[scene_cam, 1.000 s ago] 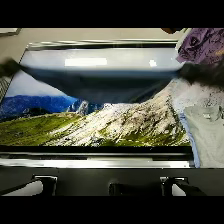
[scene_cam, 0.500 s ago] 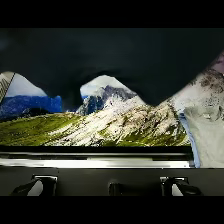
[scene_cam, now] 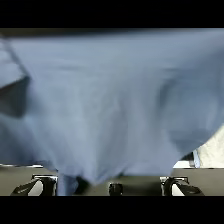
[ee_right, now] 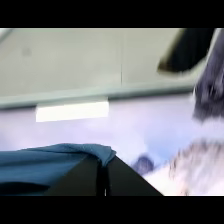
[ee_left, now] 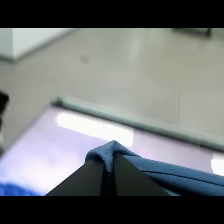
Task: Fold the clothes and pants, and hang the long-sleeved shirts on hangers.
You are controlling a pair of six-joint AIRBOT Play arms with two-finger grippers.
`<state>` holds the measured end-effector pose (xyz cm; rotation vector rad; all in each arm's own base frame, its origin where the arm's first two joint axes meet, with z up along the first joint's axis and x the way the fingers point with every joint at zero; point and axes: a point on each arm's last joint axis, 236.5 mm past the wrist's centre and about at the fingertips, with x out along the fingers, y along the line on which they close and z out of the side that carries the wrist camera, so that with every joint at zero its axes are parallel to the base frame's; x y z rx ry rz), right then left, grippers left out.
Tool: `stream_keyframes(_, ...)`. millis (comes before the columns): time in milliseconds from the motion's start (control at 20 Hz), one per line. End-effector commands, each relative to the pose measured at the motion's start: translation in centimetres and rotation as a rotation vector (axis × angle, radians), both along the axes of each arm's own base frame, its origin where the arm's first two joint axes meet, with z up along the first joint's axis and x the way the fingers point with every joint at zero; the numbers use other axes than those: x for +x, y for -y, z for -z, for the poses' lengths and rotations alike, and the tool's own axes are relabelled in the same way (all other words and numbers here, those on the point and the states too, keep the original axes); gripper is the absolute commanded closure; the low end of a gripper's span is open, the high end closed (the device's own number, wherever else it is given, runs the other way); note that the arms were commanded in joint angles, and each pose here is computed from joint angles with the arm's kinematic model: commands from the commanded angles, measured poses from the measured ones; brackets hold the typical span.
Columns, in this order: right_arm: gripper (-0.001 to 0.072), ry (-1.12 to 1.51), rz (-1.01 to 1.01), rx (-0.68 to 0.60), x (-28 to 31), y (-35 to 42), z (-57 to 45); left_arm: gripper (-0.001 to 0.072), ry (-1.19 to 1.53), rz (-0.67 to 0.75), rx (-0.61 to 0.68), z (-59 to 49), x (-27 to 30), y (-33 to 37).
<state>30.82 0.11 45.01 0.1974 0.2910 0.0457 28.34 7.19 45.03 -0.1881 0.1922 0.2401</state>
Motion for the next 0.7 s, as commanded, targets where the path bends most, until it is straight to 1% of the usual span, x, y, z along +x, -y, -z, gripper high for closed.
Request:
stream_keyframes(0,0.0684,-0.417,-0.056,0.085,7.7,0.4,12.3,0.0693,-0.332,0.165,-0.043,12.1,8.1,0.4)
stream_keyframes(200,0.0684,-0.737,-0.084,0.162,17.0,1.7,27.1,0.0693,-0.664,0.274,-0.120,29.4,17.6,1.3)
stream_keyframes(400,0.0684,-0.906,-0.087,0.266,22.5,1.7,40.1,0.0693,-0.831,0.344,-0.147,43.4,24.3,4.1)
stream_keyframes(500,0.0684,-0.920,-0.065,0.287,24.3,2.1,44.1,0.0693,-0.853,0.358,-0.146,47.4,26.6,5.1)
stream_keyframes(650,0.0684,-0.915,-0.047,0.294,25.4,2.5,46.3,0.0693,-0.848,0.366,-0.139,49.2,28.9,5.5)
